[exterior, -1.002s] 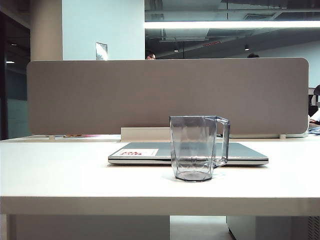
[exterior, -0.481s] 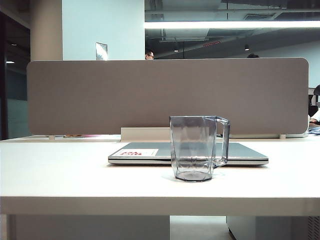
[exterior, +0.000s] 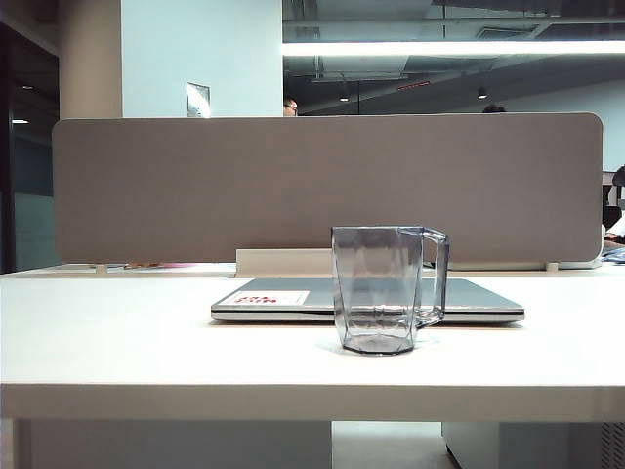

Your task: Pick up the water cup and place it on the side of the laptop close to you.

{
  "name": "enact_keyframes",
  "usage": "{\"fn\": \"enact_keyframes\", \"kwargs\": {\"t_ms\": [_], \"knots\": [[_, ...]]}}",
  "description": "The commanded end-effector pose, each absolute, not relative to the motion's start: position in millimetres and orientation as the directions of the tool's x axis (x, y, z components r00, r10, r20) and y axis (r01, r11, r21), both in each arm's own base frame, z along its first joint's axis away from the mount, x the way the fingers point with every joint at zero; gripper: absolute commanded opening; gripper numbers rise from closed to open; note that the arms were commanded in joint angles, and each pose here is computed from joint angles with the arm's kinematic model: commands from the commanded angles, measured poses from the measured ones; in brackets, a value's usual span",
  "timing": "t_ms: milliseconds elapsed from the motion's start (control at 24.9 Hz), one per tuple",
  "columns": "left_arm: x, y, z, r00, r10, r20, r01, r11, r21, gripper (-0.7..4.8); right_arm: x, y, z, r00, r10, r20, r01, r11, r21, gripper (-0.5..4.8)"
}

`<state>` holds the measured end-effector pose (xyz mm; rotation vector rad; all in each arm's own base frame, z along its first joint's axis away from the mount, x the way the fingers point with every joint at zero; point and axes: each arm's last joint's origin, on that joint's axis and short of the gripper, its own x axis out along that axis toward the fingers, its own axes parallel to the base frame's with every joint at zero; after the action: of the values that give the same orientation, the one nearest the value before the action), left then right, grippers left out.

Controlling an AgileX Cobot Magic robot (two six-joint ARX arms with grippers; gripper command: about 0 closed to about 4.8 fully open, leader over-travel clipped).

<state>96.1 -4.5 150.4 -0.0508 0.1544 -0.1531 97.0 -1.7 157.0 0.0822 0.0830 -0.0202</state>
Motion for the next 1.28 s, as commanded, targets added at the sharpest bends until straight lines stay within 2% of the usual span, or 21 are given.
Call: {"fn": "enact_keyframes", "kwargs": {"t_ms": [40,441,802,1283], "knots": [[96,-4,150,0.975,-0.158,-0.158,0.15,0.987,-0.066,-0.03,97,-2,156,0.997,-0.015,-0.078,0.021,0.997,0.078,-0.05],[96,-4,150,0.975,-0.155,-0.157,0.147,0.987,-0.058,-0.03,97,-2,156,0.997,-0.015,-0.078,0.021,0.997,0.078,-0.05],[97,1,166,0.999,0.035,0.001,-0.035,0.999,-0.034,0.0,97,-2,156,0.997,-0.014,-0.078,0.021,0.997,0.078,-0.05],[97,0,164,1.0,0.018,-0.019,-0.018,0.999,-0.034,0.0,97,-2,156,0.997,-0.016,-0.079,0.023,0.997,0.078,-0.05]]}}
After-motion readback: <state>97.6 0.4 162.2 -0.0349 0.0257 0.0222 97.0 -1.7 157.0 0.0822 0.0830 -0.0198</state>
